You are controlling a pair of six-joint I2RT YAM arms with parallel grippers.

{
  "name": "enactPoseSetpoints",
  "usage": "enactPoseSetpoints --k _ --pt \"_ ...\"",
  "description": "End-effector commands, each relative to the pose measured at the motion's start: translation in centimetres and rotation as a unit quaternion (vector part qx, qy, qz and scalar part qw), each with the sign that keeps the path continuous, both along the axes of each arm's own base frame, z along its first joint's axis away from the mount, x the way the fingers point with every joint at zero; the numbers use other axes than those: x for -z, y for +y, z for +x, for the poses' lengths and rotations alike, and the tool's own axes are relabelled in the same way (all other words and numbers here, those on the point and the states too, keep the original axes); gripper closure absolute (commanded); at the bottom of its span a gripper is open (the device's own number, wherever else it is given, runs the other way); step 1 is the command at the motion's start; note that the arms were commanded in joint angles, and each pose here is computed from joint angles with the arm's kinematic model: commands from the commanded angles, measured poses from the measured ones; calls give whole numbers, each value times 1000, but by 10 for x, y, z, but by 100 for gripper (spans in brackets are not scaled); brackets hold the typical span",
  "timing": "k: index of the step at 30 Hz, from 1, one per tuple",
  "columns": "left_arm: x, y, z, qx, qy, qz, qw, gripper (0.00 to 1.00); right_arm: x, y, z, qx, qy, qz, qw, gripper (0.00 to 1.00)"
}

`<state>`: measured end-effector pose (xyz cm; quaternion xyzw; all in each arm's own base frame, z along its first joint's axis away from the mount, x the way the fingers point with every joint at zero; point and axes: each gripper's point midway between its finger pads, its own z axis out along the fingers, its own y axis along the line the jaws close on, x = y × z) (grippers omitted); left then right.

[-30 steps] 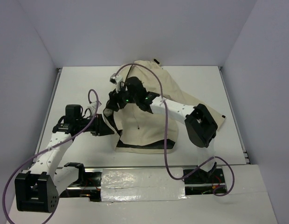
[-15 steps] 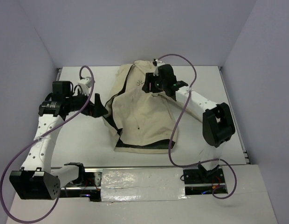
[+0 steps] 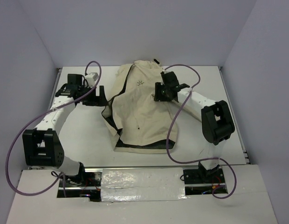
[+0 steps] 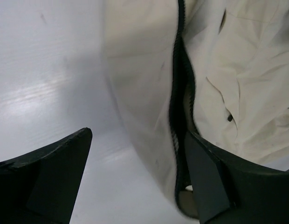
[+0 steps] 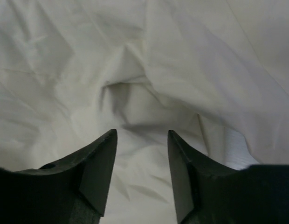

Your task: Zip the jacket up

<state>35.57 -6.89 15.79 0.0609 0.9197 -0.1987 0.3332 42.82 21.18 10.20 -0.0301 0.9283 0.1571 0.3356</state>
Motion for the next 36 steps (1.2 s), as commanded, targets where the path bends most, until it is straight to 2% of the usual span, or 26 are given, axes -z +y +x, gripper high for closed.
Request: enactPoseSetpoints --k 1,3,4,5,6,9,10,13,19,23,25,26,28,30,31,32,33,34,36 --pt "-22 -43 35 53 -56 -38 996 8 22 -16 -13 27 28 -10 999 47" --pt "-25 -58 44 79 -66 -36 994 18 24 -14 -19 30 31 4 999 51" --pt "-13 -64 47 90 -50 -39 994 29 33 -15 -28 30 41 4 999 54" --pt "-10 -69 47 103 -43 -44 993 35 30 -15 -31 36 39 12 999 56" --pt "-1 -76 49 117 -26 -43 992 52 33 -15 -38 39 44 20 998 59" --pt "12 -84 56 136 -14 -42 990 73 39 -9 -53 33 54 32 997 63" --pt "24 -86 60 140 -2 -44 989 84 48 -11 -63 32 67 32 997 65" --pt "35 -91 76 148 -10 -31 989 100 56 -3 -85 28 85 46 995 67" --pt "19 -111 121 163 -84 -26 983 100 73 19 -125 7 121 64 991 69" --pt "13 -135 146 196 -132 -54 970 100 79 49 -154 -24 142 77 987 71" --pt "-3 -142 163 229 -183 -51 955 100 79 79 -170 -57 151 100 982 71" --pt "2 -146 168 243 -189 -53 950 100 77 92 -175 -72 151 112 979 71" --pt "-18 -159 175 289 -230 -71 927 100 75 126 -190 -111 157 135 972 71" --pt "-33 -172 180 319 -257 -94 907 97 66 153 -187 -137 148 146 969 70" --pt "-32 -176 181 325 -257 -99 905 92 60 165 -191 -152 146 153 965 69" --pt "-36 -177 181 329 -257 -103 903 75 54 171 -187 -156 142 161 964 69" --pt "-47 -179 180 336 -264 -108 897 65 49 173 -186 -157 137 169 963 67" --pt "-51 -180 178 340 -266 -109 895 48 47 171 -183 -155 129 173 964 66" --pt "-61 -178 171 344 -264 -110 894 21 33 167 -182 -177 97 175 964 63"
